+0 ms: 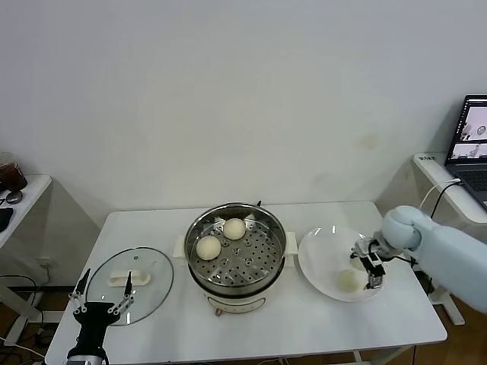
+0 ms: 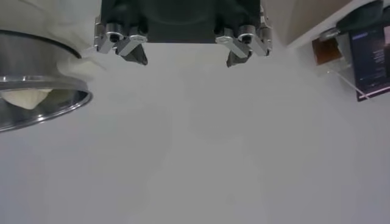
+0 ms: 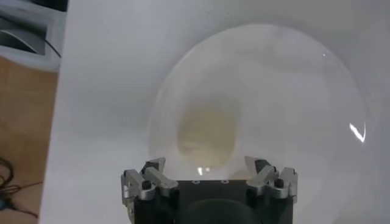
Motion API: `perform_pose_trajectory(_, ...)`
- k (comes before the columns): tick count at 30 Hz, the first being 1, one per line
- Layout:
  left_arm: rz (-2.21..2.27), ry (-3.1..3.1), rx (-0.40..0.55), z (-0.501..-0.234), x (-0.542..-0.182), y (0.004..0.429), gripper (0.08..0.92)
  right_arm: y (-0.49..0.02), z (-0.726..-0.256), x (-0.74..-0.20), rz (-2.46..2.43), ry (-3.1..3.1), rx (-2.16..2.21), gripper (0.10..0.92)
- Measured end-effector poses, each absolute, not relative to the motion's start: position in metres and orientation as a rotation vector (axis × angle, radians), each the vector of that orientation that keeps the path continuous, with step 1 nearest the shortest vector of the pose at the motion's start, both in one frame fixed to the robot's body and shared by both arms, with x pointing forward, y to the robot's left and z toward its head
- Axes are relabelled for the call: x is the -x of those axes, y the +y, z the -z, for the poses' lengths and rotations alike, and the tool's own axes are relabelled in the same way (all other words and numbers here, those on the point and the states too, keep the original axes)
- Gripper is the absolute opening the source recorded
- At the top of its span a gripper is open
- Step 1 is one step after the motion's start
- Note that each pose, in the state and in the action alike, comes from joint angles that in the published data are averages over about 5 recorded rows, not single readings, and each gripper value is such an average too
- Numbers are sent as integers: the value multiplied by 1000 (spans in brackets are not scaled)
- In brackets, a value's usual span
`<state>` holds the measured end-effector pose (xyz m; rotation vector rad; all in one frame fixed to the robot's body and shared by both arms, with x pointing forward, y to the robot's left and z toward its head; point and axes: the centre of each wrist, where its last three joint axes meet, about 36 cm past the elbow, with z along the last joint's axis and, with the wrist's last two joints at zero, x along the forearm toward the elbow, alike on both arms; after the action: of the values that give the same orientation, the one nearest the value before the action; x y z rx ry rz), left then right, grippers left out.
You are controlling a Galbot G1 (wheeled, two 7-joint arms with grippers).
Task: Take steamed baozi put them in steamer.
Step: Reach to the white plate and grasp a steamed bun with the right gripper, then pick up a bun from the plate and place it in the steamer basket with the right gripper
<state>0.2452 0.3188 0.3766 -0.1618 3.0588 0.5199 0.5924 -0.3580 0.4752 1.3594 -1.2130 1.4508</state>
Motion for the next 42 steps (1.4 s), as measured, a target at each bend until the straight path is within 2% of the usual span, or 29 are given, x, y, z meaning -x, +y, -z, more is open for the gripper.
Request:
perform_pose_trajectory(6,-516,3060,165,-376,-246,319,823,-347,-459,-596,-1441,-1199,-1371,811)
perform_pose_trajectory(16,-513,3060,169,-375,-247,319,823,-341,-453,-600,-1417,-1192,-1345,576)
perform_pose_trajectory(25,-511,3055,167,-378,-247,319,823,-342,-465,-603,-1409,-1193,-1337,497)
perform_pose_trajectory(33,-504,3045,149,-380,-254,317,823,-350,-527,-619,-1437,-1250,-1342,492)
perform_pose_trajectory(42,-506,3031,141,-384,-259,319,823,-312,-648,-644,-1577,-1366,-1447,496)
